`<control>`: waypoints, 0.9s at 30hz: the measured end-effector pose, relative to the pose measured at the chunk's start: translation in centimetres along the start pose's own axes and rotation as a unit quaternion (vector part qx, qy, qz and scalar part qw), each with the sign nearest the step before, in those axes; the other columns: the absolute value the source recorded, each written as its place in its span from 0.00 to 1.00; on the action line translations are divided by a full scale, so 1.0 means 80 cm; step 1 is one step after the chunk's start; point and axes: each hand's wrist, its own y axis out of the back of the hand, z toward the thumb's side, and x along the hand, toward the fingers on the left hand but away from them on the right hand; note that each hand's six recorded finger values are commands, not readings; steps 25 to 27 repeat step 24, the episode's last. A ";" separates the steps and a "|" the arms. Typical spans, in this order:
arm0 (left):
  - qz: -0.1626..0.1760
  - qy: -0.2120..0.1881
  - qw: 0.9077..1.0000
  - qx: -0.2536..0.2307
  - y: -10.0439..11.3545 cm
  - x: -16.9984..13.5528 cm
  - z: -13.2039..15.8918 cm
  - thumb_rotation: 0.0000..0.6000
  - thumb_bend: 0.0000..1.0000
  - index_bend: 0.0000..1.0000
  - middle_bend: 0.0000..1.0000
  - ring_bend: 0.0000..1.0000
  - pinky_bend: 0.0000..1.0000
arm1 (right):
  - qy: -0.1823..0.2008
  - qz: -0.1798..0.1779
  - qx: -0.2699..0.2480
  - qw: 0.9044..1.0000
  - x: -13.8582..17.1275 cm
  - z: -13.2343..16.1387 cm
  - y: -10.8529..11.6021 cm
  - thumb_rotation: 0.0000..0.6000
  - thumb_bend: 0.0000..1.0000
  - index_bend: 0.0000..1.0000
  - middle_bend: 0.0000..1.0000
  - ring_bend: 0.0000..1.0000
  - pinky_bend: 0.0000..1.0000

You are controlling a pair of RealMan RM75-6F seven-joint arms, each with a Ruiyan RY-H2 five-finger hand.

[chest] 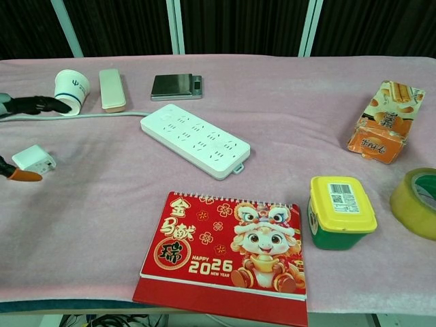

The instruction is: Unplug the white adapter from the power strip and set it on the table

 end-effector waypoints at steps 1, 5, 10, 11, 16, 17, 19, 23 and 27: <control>0.010 -0.001 1.000 0.004 0.006 -0.006 0.002 1.00 0.03 0.16 0.09 0.00 0.00 | -0.008 -0.004 -0.007 1.000 0.014 -0.010 0.000 1.00 0.32 0.07 0.05 0.06 0.03; 0.048 0.011 0.998 0.051 0.029 -0.038 0.002 1.00 0.04 0.16 0.09 0.00 0.00 | -0.023 -0.007 -0.022 0.999 0.060 -0.035 -0.006 1.00 0.32 0.07 0.05 0.06 0.03; 0.086 0.060 0.985 0.136 0.048 -0.094 -0.006 1.00 0.04 0.16 0.09 0.00 0.00 | -0.025 -0.002 -0.025 0.999 0.110 -0.048 -0.015 1.00 0.32 0.07 0.05 0.06 0.03; 0.090 0.073 0.982 0.147 0.050 -0.107 -0.008 1.00 0.04 0.16 0.09 0.00 0.00 | -0.022 -0.003 -0.025 0.999 0.115 -0.047 -0.015 1.00 0.32 0.07 0.05 0.06 0.03; 0.106 0.150 0.971 0.154 0.055 -0.179 -0.010 1.00 0.05 0.15 0.10 0.00 0.00 | 0.001 -0.011 -0.024 1.000 0.140 -0.033 -0.016 1.00 0.32 0.06 0.05 0.06 0.03; 0.109 0.161 0.969 0.152 0.057 -0.188 -0.011 1.00 0.05 0.15 0.10 0.00 0.00 | 0.006 -0.013 -0.025 1.000 0.143 -0.030 -0.016 1.00 0.32 0.06 0.05 0.06 0.03; 0.111 0.173 0.967 0.149 0.059 -0.201 -0.008 1.00 0.05 0.15 0.10 0.00 0.00 | 0.016 -0.015 -0.028 0.999 0.150 -0.022 -0.016 1.00 0.32 0.05 0.05 0.06 0.03; 0.114 0.176 0.966 0.151 0.062 -0.213 -0.001 1.00 0.05 0.15 0.10 0.00 0.00 | 0.025 -0.014 -0.030 0.999 0.156 -0.013 -0.016 1.00 0.32 0.05 0.05 0.06 0.03; 0.117 0.177 0.965 0.154 0.064 -0.216 0.001 1.00 0.05 0.15 0.10 0.00 0.00 | 0.025 -0.012 -0.030 0.999 0.156 -0.013 -0.017 1.00 0.32 0.05 0.05 0.06 0.03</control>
